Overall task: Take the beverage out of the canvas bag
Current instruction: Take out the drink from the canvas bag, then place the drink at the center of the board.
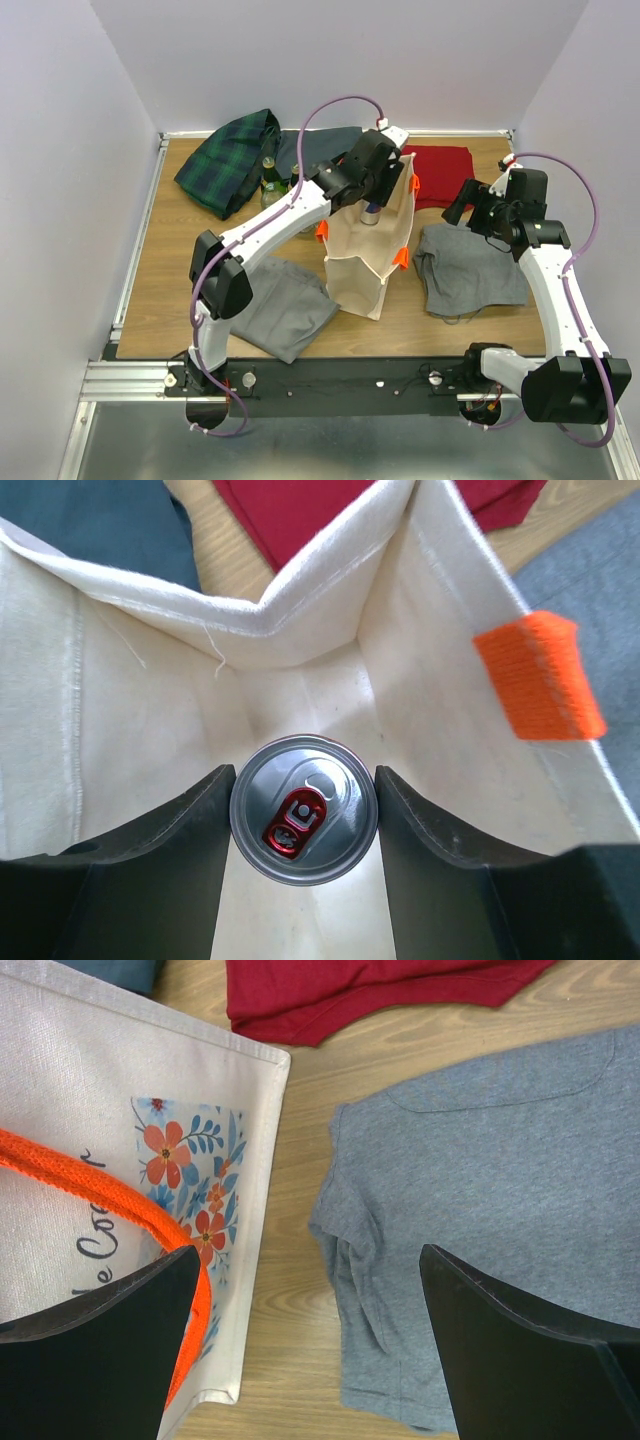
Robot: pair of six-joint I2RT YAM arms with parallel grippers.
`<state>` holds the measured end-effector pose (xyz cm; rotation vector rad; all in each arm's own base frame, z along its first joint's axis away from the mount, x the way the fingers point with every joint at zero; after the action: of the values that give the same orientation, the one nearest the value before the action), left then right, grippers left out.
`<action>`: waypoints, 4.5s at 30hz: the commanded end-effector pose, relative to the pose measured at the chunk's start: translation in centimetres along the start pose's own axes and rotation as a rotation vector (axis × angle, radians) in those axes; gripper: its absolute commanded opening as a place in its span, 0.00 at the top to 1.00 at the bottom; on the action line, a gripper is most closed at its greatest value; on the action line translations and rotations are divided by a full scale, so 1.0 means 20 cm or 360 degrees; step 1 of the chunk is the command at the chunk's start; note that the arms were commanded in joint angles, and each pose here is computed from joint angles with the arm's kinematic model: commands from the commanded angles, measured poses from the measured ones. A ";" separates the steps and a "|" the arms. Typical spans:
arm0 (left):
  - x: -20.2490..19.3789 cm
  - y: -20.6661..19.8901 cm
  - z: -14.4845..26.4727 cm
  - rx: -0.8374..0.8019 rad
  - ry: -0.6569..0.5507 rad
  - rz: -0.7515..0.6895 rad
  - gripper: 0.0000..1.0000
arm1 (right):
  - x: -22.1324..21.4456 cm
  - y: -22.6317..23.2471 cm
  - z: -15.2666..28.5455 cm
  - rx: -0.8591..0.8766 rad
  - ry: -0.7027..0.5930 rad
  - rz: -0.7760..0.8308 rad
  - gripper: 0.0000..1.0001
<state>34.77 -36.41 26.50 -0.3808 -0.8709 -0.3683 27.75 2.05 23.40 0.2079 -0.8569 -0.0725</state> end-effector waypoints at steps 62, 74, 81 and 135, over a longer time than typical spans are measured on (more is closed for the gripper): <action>0.54 0.00 1.02 -0.0242 -0.0601 0.0095 1.00 | 0.00 -0.01 0.01 -0.0015 -0.0022 0.0007 0.00; 0.53 0.17 1.20 -0.0014 -0.0798 0.0101 1.00 | 0.00 -0.01 0.01 -0.0004 -0.0016 0.0003 0.00; 0.48 0.28 1.27 0.0111 -0.0904 0.0142 1.00 | 0.00 -0.01 0.01 -0.0004 -0.0014 0.0000 0.00; -0.21 0.74 0.81 0.0533 -0.0726 0.0489 1.00 | -0.01 -0.01 -0.02 0.0001 0.0006 -0.0004 0.00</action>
<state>27.38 -15.70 27.01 -0.2286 -1.1155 0.0341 27.66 2.06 23.21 0.2084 -0.8534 -0.0731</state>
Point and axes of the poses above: each gripper's point midway between its finger pads, its own z axis back along the fingers, its own y axis along the line the jaws close on, x = y × z, the point moved 5 cm from there along z, back along the fingers, and after that the axes turned 10 degrees about z, right-handed, at the moved point
